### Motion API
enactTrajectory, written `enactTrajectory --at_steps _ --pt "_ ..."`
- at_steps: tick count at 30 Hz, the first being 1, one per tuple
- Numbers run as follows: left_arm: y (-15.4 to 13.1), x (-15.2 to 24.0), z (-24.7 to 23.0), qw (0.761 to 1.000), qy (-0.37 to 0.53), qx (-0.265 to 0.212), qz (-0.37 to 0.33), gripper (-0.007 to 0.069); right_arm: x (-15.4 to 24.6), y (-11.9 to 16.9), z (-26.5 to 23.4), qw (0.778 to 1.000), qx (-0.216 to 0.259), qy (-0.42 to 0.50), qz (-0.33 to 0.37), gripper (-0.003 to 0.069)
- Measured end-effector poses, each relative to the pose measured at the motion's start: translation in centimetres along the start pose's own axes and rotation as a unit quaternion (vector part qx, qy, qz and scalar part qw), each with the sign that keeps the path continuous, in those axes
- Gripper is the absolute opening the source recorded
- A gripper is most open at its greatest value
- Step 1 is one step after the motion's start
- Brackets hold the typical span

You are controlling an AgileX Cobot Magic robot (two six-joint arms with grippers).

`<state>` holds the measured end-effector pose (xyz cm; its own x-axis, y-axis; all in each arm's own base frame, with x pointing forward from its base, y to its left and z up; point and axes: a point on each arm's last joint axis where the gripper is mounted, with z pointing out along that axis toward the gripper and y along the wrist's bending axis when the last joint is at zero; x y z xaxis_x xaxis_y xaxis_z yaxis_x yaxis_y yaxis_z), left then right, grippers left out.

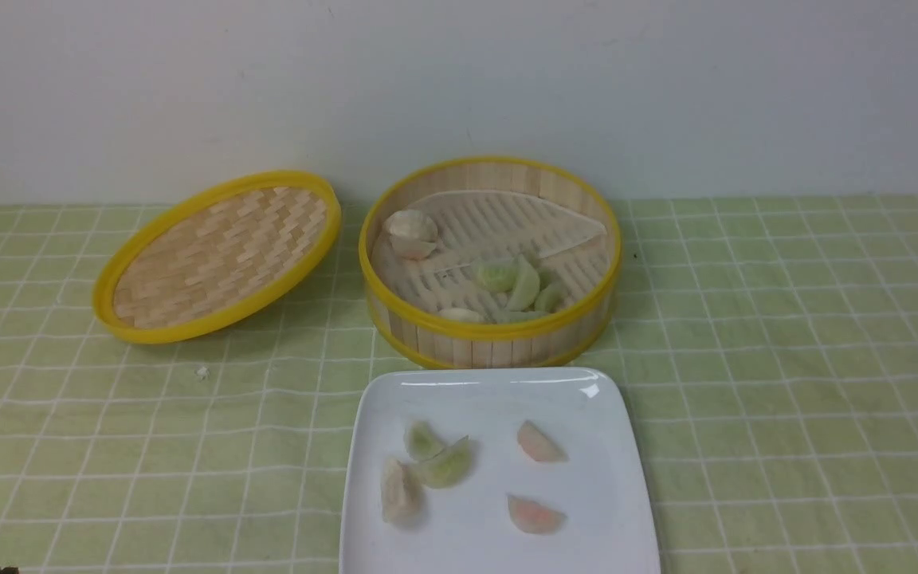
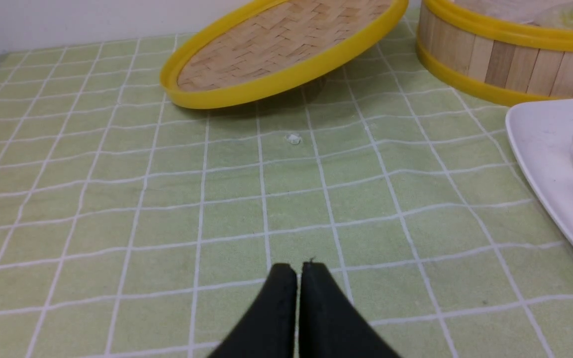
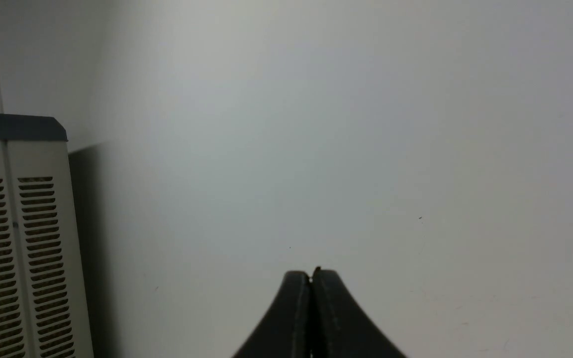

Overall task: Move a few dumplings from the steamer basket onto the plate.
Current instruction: Use the right arm to put the dumpling into the plate

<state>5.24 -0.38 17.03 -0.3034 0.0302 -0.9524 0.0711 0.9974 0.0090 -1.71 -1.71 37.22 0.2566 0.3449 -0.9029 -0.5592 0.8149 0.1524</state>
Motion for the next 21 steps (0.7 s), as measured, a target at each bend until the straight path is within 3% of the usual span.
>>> enactTrajectory --at_steps 14,21 --pt "0.0 0.0 0.0 1.0 0.0 0.0 0.0 -0.0006 0.2 0.1 0.1 1.0 -0.006 0.002 0.004 -0.0015" --pt "0.0 0.0 0.0 1.0 0.0 0.0 0.0 -0.0006 3.6 0.2 0.9 0.998 -0.031 0.035 -0.036 -0.0015"
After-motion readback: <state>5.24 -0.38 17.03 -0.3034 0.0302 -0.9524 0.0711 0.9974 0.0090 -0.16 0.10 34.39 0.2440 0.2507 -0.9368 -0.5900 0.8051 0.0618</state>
